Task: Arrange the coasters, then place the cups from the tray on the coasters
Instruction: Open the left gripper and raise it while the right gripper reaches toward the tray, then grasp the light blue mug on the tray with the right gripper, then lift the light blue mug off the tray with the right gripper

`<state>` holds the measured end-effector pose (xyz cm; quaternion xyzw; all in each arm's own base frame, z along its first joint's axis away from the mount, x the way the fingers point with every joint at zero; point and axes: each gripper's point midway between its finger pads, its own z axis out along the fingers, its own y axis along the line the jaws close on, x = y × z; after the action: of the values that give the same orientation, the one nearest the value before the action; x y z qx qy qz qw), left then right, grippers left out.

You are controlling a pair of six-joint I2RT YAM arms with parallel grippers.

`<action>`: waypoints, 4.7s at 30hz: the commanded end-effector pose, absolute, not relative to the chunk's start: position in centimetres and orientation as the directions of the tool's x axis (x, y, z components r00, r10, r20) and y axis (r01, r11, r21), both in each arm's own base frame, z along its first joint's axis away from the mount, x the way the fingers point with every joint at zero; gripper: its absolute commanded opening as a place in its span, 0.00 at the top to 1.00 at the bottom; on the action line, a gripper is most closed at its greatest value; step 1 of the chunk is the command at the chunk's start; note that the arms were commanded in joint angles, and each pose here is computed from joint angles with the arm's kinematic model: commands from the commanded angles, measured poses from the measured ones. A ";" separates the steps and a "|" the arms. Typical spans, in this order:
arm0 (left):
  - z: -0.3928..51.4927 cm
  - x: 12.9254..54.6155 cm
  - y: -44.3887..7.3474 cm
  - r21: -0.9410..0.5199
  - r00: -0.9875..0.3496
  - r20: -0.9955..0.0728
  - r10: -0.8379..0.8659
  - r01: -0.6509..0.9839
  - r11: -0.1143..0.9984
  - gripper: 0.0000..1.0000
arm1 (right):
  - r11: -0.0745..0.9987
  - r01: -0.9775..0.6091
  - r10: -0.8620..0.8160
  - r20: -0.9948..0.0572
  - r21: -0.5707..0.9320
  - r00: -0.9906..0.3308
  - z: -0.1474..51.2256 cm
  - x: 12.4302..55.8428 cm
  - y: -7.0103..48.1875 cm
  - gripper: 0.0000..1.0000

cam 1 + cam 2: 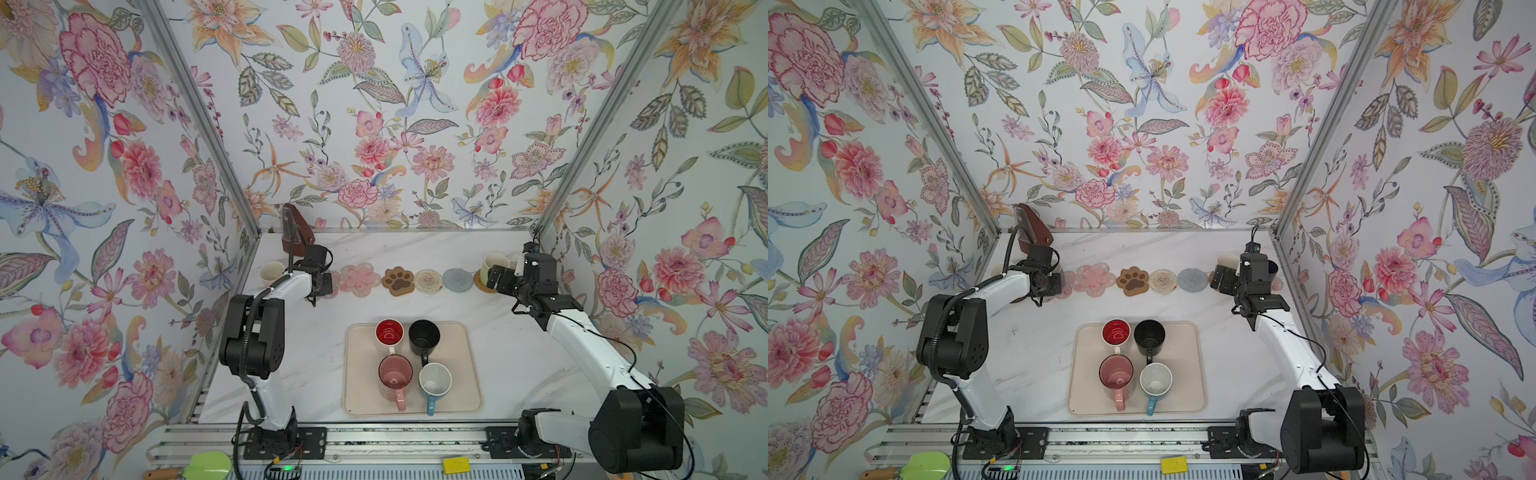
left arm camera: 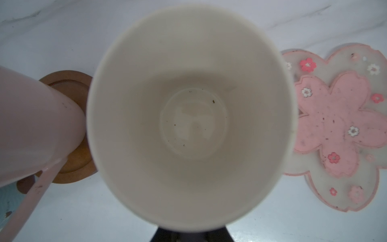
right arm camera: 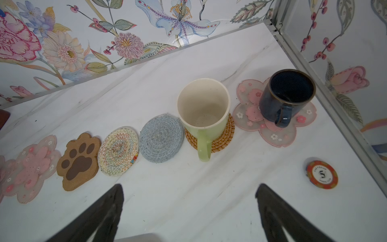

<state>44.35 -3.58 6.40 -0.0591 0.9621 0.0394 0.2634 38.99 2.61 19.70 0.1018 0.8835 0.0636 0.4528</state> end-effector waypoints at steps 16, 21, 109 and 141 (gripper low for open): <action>12.2 44.9 -3.0 -0.013 -0.763 -0.625 -0.163 -0.199 0.980 0.01 | 0.971 0.136 0.239 -0.792 0.197 -0.561 20.2 38.6 2.3 0.01; 17.2 42.7 -3.1 -0.103 -0.648 -0.735 -0.201 -0.187 0.977 0.01 | 0.969 0.142 0.246 -0.792 0.200 -0.559 20.2 38.6 2.2 0.01; 21.2 32.5 -2.4 -0.289 -0.325 -0.895 -0.305 -0.100 0.952 0.01 | 0.984 -0.144 -0.095 -0.383 0.103 -0.919 9.1 6.4 21.4 0.02; 21.3 32.3 -2.4 -0.292 -0.320 -0.895 -0.309 -0.100 0.951 0.01 | 0.979 -0.195 -0.158 -0.374 0.061 -0.914 6.3 6.0 21.2 0.54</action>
<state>32.37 -2.59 21.15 -0.1194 0.8127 -0.0873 0.5636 5.79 21.53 6.83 -0.0807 0.9786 0.0595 0.1799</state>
